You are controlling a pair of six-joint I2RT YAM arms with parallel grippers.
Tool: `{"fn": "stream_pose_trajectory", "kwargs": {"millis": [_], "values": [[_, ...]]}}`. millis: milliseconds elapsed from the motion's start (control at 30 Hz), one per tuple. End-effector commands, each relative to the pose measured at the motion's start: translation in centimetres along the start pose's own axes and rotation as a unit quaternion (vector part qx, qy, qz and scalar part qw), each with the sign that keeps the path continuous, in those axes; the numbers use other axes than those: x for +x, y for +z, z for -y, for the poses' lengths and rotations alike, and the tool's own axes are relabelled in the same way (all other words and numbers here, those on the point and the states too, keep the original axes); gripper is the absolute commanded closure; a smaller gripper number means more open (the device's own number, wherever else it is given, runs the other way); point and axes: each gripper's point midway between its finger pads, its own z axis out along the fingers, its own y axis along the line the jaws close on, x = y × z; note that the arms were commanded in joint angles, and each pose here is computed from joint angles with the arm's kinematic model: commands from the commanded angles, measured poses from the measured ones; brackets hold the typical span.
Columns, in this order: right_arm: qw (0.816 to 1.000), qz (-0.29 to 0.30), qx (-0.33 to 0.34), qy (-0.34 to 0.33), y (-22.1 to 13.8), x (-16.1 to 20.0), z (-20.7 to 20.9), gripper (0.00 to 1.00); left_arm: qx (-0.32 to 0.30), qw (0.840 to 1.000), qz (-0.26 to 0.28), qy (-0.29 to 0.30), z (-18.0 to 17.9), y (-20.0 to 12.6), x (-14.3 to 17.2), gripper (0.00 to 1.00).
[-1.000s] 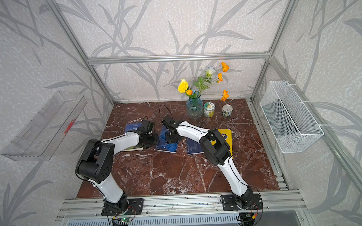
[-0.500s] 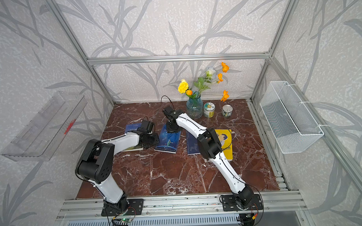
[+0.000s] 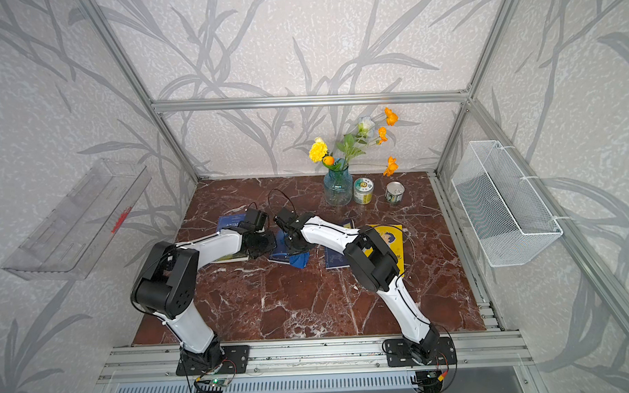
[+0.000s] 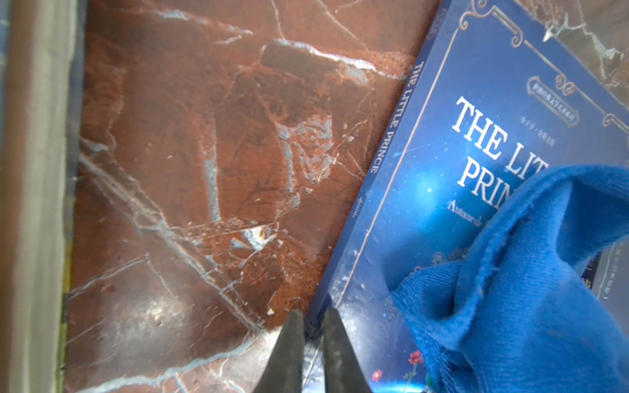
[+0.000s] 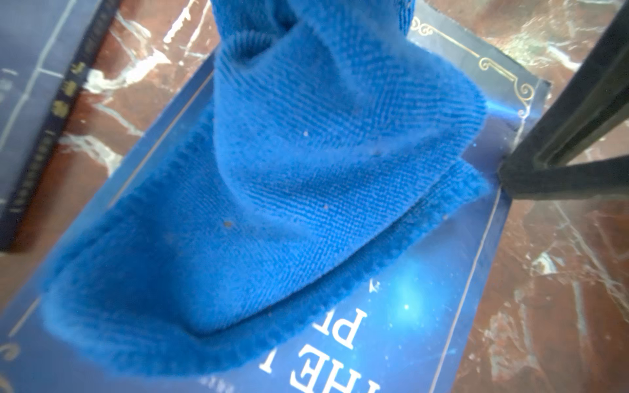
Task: Wipe the cover of the book
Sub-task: Wipe the dirt from the cover of the book.
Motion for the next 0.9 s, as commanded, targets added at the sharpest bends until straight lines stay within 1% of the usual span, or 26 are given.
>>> {"fn": "stream_pose_trajectory", "kwargs": {"millis": [0,167,267,367,467,600,733,867], "values": [[0.989,-0.123,0.066,0.045,6.1,4.3,6.5,0.9,-0.032,0.997,-0.071,-0.002,-1.9,1.9,3.6,0.88],[0.986,-0.127,0.099,0.052,7.2,1.4,8.9,0.91,-0.029,0.997,-0.073,0.0,-1.8,1.9,3.6,0.89],[0.984,-0.132,0.107,0.047,7.2,1.1,8.9,0.9,-0.029,0.997,-0.069,0.0,-1.8,1.7,3.5,0.89],[0.985,-0.133,0.103,0.037,7.1,1.9,8.0,0.9,-0.026,0.997,-0.068,-0.001,-1.7,1.6,3.5,0.89],[0.987,-0.125,0.101,0.009,6.5,3.1,6.7,0.91,-0.024,0.997,-0.069,-0.002,-1.6,1.6,3.6,0.89],[0.989,-0.122,0.084,-0.02,5.2,5.8,4.8,0.91,-0.023,0.998,-0.065,-0.001,-1.5,1.3,3.5,0.89],[0.991,-0.118,0.058,-0.009,4.7,8.0,4.3,0.91,-0.023,0.998,-0.065,-0.002,-1.5,1.3,3.5,0.89],[0.991,-0.118,0.063,0.0,5.0,7.0,5.1,0.91,-0.023,0.997,-0.067,-0.001,-1.5,1.4,3.5,0.89]]}}
